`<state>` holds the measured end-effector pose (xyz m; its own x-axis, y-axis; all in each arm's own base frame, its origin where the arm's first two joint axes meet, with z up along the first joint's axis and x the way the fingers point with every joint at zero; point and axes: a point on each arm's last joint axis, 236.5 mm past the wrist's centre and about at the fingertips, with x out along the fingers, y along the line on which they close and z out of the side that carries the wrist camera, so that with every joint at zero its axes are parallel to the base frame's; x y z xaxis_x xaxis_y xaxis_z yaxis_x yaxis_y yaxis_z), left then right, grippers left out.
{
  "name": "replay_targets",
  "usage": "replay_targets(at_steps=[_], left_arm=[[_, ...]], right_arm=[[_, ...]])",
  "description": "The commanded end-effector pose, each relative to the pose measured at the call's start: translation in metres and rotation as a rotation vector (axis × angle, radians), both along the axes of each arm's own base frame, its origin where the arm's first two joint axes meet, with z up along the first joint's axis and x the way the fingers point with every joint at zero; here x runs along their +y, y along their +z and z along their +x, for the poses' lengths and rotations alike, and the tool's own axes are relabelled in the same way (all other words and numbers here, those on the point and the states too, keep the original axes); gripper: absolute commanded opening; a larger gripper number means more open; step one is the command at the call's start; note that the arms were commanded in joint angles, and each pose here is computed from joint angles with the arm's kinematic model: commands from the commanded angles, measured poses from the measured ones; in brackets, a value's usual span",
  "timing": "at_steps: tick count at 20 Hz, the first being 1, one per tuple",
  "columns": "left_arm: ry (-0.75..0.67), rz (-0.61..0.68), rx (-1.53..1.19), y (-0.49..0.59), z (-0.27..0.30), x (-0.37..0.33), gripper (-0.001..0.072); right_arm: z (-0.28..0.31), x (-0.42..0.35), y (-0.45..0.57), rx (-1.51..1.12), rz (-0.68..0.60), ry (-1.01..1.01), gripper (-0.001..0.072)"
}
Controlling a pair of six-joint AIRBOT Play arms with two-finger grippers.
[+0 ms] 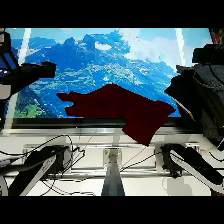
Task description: Fold the clothes and pants, and hang the long-sleeved shirts on hangers.
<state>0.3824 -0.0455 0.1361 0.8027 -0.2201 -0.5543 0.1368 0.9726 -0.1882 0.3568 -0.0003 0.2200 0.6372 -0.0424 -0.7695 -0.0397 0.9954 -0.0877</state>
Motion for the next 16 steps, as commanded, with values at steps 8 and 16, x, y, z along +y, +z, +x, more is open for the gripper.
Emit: replay_targets(at_steps=[8,16], left_arm=[[0.001,0.001,-0.002,0.001,0.000,0.001,0.0692],[0.001,0.000,-0.002,0.001,0.000,0.000,0.0692]], right_arm=[[0.000,0.000,0.000,0.000,0.000,0.000,0.0010],[0.018,-0.022,0.021,-0.112,-0.100,-0.031,0.0010]])
